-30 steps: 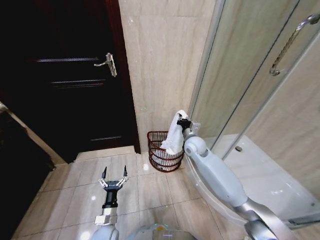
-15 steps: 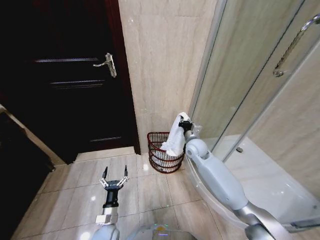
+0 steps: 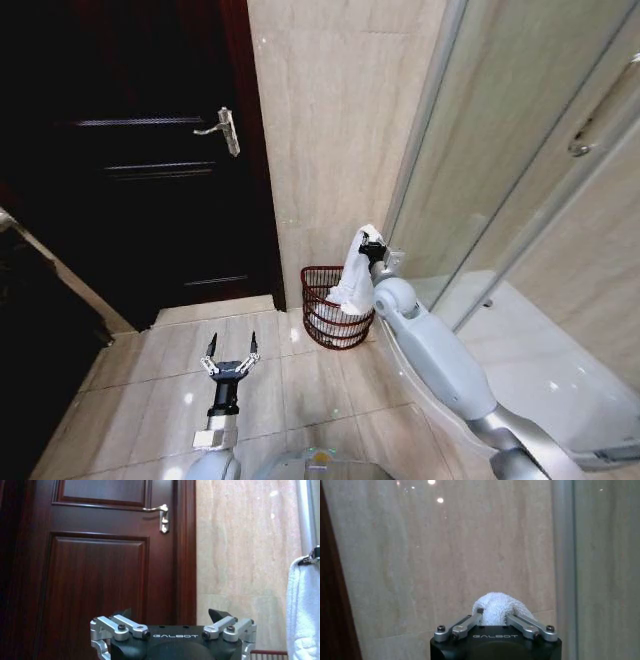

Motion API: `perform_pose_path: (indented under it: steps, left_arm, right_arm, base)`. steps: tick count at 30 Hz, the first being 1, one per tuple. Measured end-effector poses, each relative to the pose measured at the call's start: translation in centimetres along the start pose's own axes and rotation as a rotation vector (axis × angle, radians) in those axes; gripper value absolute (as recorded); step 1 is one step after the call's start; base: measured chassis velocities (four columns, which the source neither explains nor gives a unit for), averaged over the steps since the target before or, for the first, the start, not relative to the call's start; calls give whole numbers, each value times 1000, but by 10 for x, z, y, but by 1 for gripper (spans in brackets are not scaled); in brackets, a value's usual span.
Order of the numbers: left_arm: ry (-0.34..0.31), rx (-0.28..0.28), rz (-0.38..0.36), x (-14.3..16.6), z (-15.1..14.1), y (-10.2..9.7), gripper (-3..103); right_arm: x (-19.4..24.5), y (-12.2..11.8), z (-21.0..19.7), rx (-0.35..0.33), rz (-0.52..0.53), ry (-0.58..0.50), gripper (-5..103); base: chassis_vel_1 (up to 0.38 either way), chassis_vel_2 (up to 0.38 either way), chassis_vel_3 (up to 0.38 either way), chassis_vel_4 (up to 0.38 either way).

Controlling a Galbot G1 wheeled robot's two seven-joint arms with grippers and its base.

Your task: Discard the used towel into the hamper.

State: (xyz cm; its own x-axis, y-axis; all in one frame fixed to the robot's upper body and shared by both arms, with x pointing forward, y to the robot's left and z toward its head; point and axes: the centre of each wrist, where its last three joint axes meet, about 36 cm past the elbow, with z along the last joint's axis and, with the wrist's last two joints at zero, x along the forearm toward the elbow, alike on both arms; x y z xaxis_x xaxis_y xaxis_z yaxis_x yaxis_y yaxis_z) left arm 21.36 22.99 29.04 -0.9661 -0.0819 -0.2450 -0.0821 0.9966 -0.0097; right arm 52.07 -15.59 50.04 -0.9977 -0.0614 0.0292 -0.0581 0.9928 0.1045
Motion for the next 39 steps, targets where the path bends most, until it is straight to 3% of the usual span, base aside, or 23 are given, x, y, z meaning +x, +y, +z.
perform_pose_path:
  steps: [14, 28, 39]
  left_arm:
    - [-3, -2, 4, 2, 1, 1, 100]
    - [-3, 0, 20, 4, -1, -4, 100]
    - [-3, 6, 28, 5, -1, -10, 100]
  right_arm:
    - [5, -16, -1, -16, 39, 4, 3]
    - [21, -14, 14, -16, 35, 12, 3]
    - [19, -17, 0, -2, 39, -25, 3]
  base:
    - [50, 72, -46, -78]
    - [-3, 11, 3, -9]
    - [0, 0, 0, 0]
